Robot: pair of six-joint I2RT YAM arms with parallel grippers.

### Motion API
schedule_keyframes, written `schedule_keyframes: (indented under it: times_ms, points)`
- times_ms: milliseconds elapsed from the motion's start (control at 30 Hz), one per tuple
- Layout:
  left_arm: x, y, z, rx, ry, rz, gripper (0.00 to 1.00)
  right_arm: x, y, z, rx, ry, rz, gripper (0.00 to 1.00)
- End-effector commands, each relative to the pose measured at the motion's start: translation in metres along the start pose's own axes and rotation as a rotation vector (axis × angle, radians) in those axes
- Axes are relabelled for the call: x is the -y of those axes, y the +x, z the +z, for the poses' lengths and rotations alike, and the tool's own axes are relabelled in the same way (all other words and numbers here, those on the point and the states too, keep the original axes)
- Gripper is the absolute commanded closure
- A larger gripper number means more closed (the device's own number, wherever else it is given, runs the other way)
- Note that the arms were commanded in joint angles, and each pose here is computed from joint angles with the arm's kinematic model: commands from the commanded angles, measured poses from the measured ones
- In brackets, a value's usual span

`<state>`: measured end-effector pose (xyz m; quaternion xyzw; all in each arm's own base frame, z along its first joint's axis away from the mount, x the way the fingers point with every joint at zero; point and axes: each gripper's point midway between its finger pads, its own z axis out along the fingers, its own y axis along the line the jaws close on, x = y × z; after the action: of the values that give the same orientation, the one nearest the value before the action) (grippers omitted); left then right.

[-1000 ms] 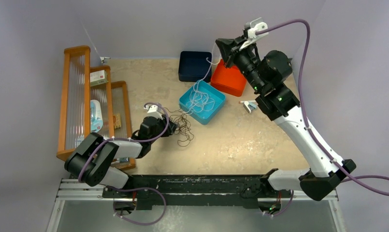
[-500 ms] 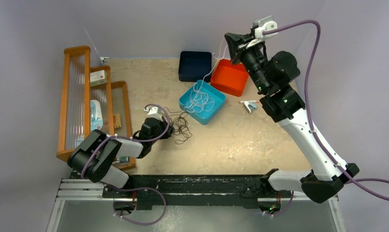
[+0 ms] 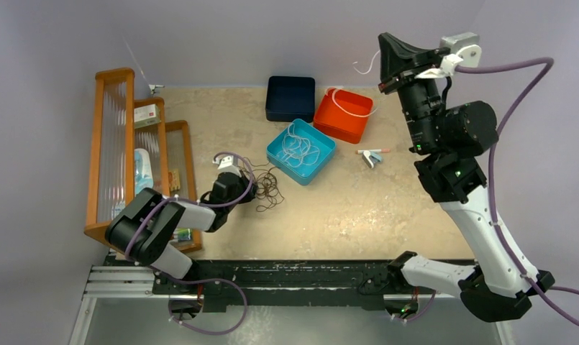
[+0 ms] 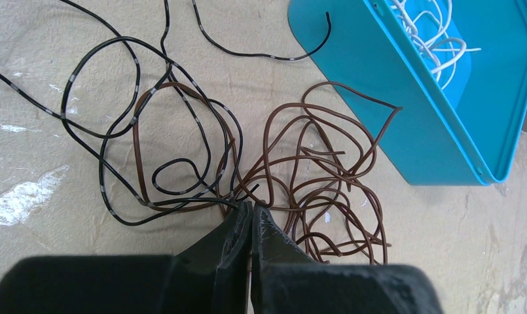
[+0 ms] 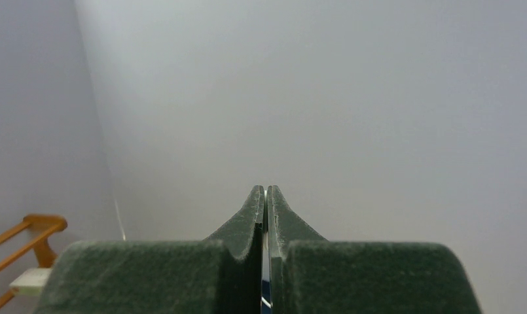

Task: Untangle the cables

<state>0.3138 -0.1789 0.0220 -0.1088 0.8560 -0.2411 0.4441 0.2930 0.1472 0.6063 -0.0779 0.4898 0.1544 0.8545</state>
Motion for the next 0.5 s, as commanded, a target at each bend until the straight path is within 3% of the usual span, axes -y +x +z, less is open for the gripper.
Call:
schedule_keyframes:
  times_ms: [0,467]
  points:
    - [-0.027,0.018,0.000,-0.055,-0.113,0.002,1.00,0.018,-0.030,-0.005,0.091,0.073,-0.021,1.00]
    - [-0.034,0.009,-0.031,-0.062,-0.175,0.009,1.00,-0.021,0.054,0.006,-0.133,-0.091,-0.022,1.00]
